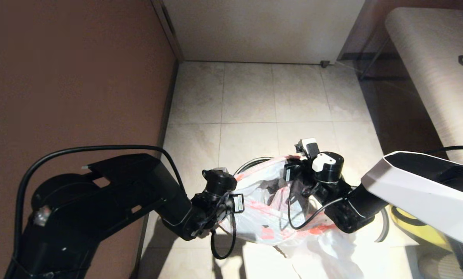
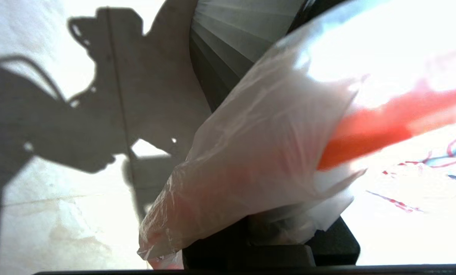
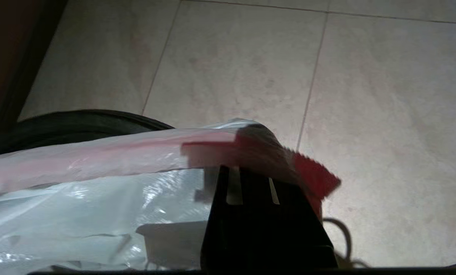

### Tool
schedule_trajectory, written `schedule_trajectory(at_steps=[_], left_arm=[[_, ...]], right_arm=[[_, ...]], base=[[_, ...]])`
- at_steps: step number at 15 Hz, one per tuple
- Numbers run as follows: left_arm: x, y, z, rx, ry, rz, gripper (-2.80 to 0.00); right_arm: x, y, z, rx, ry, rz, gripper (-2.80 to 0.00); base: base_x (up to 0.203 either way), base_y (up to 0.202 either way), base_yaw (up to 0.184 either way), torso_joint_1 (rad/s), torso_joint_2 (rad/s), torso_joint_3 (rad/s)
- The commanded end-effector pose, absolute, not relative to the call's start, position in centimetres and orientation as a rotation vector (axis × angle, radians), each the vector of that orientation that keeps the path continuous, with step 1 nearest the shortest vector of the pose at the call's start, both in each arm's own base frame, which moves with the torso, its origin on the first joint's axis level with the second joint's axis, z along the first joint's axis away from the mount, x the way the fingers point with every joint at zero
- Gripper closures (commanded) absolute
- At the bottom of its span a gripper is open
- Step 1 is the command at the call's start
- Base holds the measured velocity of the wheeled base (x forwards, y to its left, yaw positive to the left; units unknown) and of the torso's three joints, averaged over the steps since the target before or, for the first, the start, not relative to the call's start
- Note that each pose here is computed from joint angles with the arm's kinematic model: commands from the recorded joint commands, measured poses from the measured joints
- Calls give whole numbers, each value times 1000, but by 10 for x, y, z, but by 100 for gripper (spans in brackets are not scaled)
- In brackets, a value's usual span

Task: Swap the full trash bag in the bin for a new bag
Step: Put the new garbage bag on the trash can

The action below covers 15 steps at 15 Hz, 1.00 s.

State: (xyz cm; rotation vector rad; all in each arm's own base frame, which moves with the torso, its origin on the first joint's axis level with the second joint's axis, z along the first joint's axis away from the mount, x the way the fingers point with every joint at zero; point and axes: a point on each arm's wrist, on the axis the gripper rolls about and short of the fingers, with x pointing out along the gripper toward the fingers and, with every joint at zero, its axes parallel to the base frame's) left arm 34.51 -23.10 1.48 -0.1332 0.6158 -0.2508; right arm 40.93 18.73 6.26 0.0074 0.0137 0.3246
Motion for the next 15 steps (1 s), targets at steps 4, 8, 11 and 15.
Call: schedule_trajectory(at_steps=[4,8,11,15], left_arm=[[335,-232,24,-109,613,-300,0],[326,-236,22,-72,620,-325,0],[323,-237,20,-43,593,-344,0],[318,-239,19,-23,594,-358,0]], right_arm=[[391,205,79,8,5,379,0],[374,216,85,6,7,420,0],[358,226,96,7,3,462,0],[349,228,106,-1,23,499,0]], base=[[0,0,0,0,0,0],[0,0,0,0,0,0],[0,0,0,0,0,0],[0,0,0,0,0,0]])
